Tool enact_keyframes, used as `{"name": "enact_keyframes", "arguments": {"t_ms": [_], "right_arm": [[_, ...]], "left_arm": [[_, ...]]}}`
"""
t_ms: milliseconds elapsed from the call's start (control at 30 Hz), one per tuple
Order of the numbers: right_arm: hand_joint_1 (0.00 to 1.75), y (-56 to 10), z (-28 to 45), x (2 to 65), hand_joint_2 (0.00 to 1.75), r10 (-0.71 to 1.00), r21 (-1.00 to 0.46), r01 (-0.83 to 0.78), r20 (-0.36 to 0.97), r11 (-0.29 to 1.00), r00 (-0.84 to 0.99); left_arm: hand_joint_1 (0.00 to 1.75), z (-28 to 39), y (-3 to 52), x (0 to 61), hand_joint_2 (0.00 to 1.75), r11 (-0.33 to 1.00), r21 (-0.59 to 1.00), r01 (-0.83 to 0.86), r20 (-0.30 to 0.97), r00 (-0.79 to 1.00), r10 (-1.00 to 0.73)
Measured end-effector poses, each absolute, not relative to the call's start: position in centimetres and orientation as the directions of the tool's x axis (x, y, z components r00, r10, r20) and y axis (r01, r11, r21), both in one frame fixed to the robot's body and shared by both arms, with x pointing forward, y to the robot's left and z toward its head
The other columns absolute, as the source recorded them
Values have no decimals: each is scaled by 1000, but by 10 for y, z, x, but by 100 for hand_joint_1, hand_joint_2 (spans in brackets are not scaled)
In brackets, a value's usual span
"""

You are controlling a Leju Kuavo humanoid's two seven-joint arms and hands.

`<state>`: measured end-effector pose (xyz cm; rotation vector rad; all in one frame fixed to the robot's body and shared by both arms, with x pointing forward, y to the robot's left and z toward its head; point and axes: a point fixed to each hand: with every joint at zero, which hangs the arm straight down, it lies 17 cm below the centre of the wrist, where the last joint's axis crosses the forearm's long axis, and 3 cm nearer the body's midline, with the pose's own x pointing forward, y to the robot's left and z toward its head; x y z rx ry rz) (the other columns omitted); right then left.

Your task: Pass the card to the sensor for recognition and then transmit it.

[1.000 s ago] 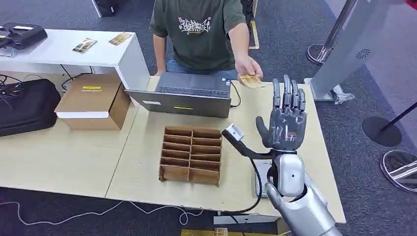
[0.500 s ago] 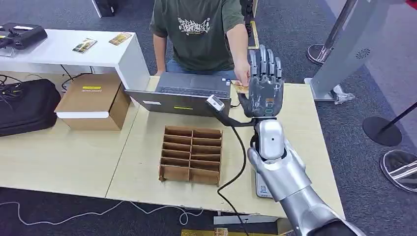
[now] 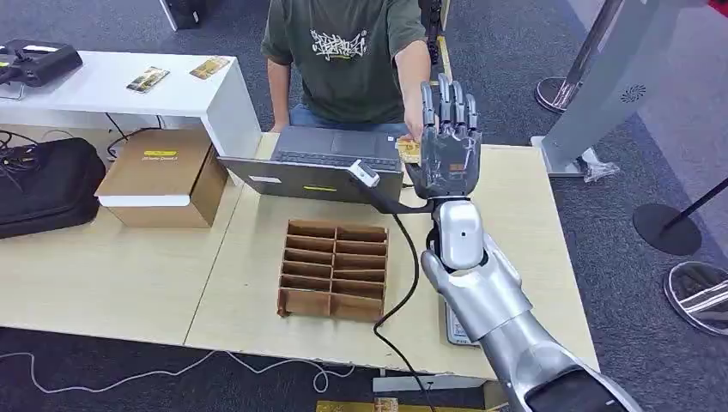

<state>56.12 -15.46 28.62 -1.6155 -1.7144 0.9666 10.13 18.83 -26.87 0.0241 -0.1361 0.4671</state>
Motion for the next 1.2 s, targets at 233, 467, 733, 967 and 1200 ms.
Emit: {"name": "enact_keyframes", "arguments": {"t_ms": [233, 467, 733, 967, 1200], "right_arm": [[2, -152, 283, 564, 175, 993, -832, 555, -71, -6, -96], [175, -148, 276, 566, 175, 991, -850, 526, -86, -19, -103], [175, -146, 274, 566, 175, 991, -855, 518, -87, -20, -106], [175, -146, 274, 566, 175, 991, -855, 518, -87, -20, -106], [175, -146, 273, 567, 175, 990, -857, 515, -89, -22, -106]], "left_arm": [[0, -269, 191, 101, 0, 892, -5, -452, 138, 883, 448], [0, -269, 191, 101, 0, 892, -6, -452, 137, 883, 449], [0, -269, 191, 101, 0, 893, -7, -451, 138, 884, 447], [0, -269, 191, 101, 0, 893, -7, -451, 138, 884, 447], [0, -269, 192, 101, 0, 894, -6, -449, 138, 885, 445]]}}
